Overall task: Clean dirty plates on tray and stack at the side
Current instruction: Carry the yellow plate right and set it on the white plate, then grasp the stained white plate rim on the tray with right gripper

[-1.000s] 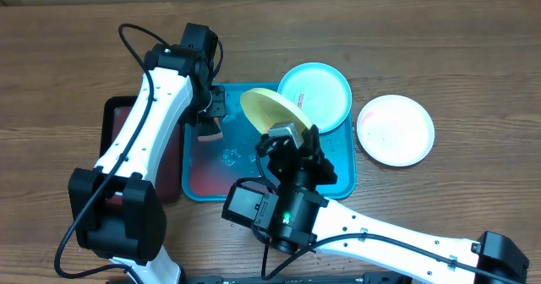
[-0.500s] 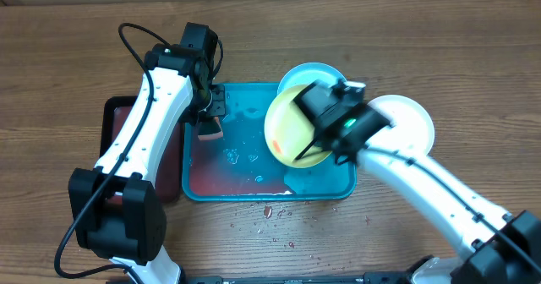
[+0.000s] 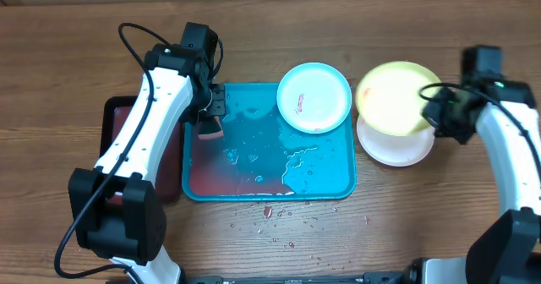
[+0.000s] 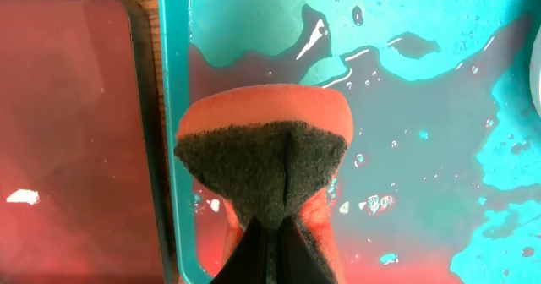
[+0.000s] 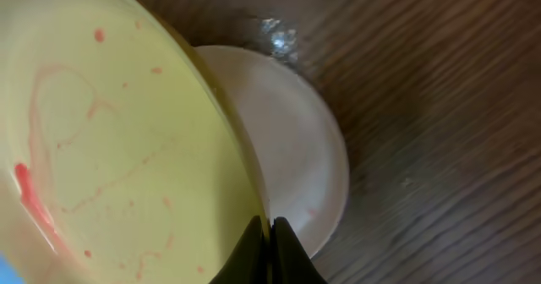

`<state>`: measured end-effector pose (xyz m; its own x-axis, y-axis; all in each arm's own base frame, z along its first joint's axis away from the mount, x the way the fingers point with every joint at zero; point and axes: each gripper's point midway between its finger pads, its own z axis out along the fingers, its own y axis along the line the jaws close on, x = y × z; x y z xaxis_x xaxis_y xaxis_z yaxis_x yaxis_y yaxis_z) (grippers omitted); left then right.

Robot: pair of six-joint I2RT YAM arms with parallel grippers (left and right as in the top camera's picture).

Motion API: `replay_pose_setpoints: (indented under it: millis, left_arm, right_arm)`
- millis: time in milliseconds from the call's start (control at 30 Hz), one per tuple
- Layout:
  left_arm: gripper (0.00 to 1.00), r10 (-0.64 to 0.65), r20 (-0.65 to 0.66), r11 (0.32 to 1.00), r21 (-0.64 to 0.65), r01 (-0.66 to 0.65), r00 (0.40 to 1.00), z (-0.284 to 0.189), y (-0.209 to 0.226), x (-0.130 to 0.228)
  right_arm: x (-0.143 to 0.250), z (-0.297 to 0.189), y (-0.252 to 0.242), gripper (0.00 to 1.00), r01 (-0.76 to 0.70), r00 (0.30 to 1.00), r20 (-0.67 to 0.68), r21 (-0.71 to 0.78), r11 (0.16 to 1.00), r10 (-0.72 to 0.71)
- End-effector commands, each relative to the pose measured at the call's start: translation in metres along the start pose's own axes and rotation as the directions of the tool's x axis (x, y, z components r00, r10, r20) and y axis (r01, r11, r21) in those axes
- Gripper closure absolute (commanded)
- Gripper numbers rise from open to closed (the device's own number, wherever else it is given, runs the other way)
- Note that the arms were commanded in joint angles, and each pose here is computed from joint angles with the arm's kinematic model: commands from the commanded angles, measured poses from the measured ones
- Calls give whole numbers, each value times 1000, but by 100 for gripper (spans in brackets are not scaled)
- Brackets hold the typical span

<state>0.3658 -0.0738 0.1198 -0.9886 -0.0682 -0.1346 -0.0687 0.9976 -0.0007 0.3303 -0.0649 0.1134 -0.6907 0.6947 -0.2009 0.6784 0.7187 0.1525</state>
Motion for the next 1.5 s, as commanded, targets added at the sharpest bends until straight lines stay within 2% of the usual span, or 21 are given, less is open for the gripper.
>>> replay_pose_setpoints:
  millis: [0, 267, 300, 333, 433, 533, 700, 800, 833, 967, 1167, 1367, 1467]
  left_arm:
    - [96, -11, -13, 1000, 9, 11, 1000, 4, -2, 2]
    - [96, -11, -10, 1000, 10, 11, 1000, 4, -3, 1]
    - [96, -11, -11, 1000, 11, 11, 1000, 4, -3, 1]
    - [96, -11, -11, 1000, 10, 11, 1000, 4, -3, 1]
    - [96, -11, -11, 1000, 11, 11, 1000, 4, -3, 1]
    - [96, -11, -12, 1000, 11, 11, 1000, 4, -3, 2]
    - [96, -11, -10, 1000, 10, 11, 1000, 4, -3, 1]
    - [96, -11, -8, 1000, 11, 11, 1000, 4, -3, 1]
    - [96, -11, -8, 1000, 11, 11, 1000, 4, -3, 1]
    - [96, -11, -14, 1000, 28, 12, 1000, 4, -6, 2]
    - [96, -11, -13, 1000, 28, 11, 1000, 4, -6, 1]
    - [96, -11, -14, 1000, 28, 11, 1000, 4, -6, 1]
    - [96, -7, -13, 1000, 27, 7, 1000, 4, -6, 1]
  right_arm:
    - [10, 16, -25, 96, -45, 998, -40, -6, 999, 45]
    - [26, 53, -40, 96, -61, 997, -42, -6, 998, 61]
    - [26, 53, -37, 91, -56, 998, -41, -15, 998, 55]
    - [26, 53, -31, 77, -44, 998, -41, -40, 998, 42]
    - [29, 52, -14, 47, 0, 998, -56, -117, 993, -7]
    - [32, 44, 4, 37, 8, 996, -83, -195, 981, -25]
    - [33, 14, 58, 37, 114, 987, -69, -346, 931, -146]
    - [46, 8, 94, 38, 196, 973, -34, -409, 891, -229]
    - [52, 8, 105, 43, 212, 969, -26, -419, 883, -245]
    - [67, 19, 127, 53, 202, 976, -6, -364, 909, -219]
    - [97, 53, 151, 60, 227, 969, -27, -307, 924, -247]
    - [117, 92, 150, 66, 244, 961, -75, -231, 942, -267]
    - [128, 97, 153, 72, 276, 948, -93, -236, 932, -304]
